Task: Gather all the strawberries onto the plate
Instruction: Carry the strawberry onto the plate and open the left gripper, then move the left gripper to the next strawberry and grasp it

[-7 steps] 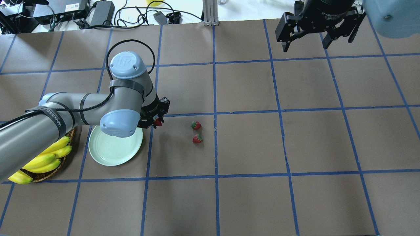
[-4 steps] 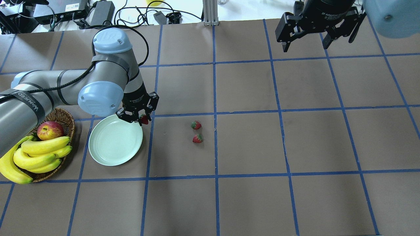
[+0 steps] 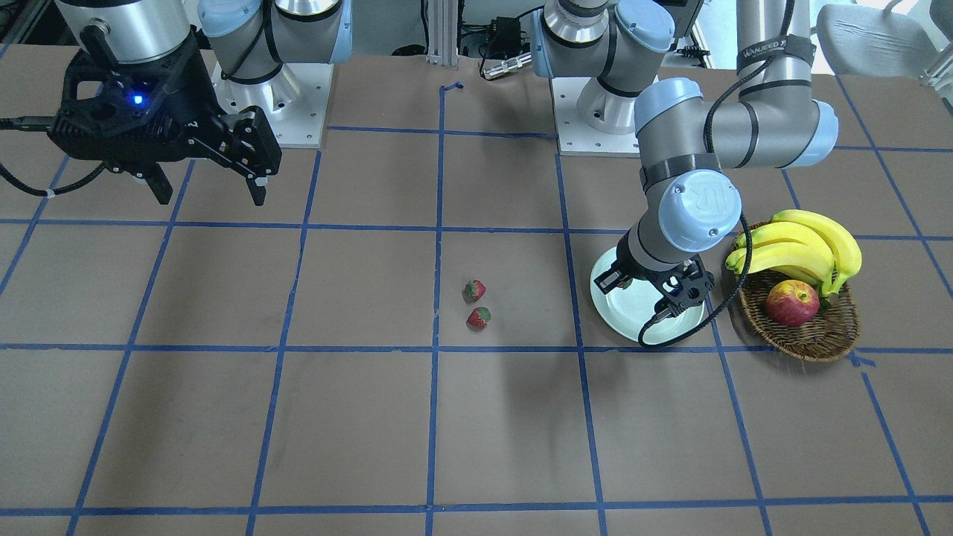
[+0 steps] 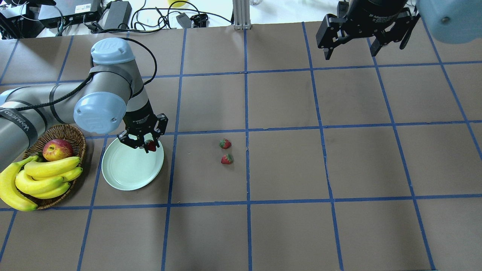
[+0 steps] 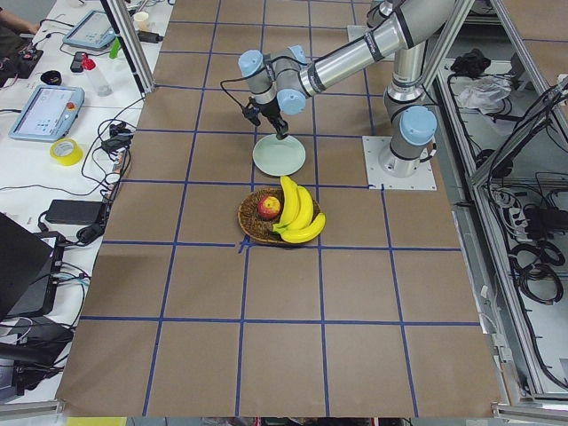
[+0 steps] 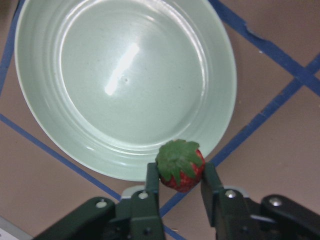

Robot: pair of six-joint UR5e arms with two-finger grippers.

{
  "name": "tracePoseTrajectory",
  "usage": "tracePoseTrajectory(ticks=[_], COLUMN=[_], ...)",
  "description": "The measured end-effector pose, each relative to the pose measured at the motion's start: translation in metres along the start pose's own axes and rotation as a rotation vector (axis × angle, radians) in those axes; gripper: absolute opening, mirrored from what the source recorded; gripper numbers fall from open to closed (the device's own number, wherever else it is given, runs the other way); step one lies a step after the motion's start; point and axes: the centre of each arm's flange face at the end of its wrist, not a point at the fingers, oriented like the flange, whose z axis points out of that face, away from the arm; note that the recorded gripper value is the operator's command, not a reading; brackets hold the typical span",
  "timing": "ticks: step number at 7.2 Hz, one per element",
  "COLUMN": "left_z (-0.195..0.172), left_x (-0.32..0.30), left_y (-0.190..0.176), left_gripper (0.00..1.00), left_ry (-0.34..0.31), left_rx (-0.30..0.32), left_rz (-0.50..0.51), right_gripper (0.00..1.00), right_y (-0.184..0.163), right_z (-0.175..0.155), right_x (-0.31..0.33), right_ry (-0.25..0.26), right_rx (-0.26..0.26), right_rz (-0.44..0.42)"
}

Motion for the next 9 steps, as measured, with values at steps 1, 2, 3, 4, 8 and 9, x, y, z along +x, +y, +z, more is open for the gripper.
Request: tracePoseTrajectory(ticks=[1, 2, 3, 4, 8, 9], left_z=[0.014, 0.022, 0.027, 0.025, -0.031, -0.058], left_x=[-0.004, -0.004, -0.004, -0.004, 0.029, 0.061], left_y=[-0.003, -0.005, -0.007, -0.008, 0.013, 0.035], left_gripper=[0.00, 0.59, 1.00, 1.00, 1.00, 1.00], left_ry=[-0.032, -0.045, -0.052, -0.051, 0.115, 0.178], left_rx=[-0.008, -0.013, -0.015, -0.011, 0.040, 0.062], left_rz=[0.022, 0.032, 0.037, 0.040, -0.029, -0.066], right_gripper=[1.00, 1.00, 1.00, 1.00, 1.00, 1.00], right_y=[0.000, 0.000, 0.000, 0.000, 0.000, 0.000], right_z=[0.000, 0.000, 0.000, 0.000, 0.001, 0.001], right_x=[0.000, 0.000, 0.000, 0.000, 0.000, 0.000], right_ry=[0.001, 0.001, 0.000, -0.001, -0.001, -0.001], right_rx=[0.000, -0.001, -0.001, -0.001, -0.002, -0.002], right_rz=[0.000, 0.000, 0.000, 0.000, 0.000, 0.000])
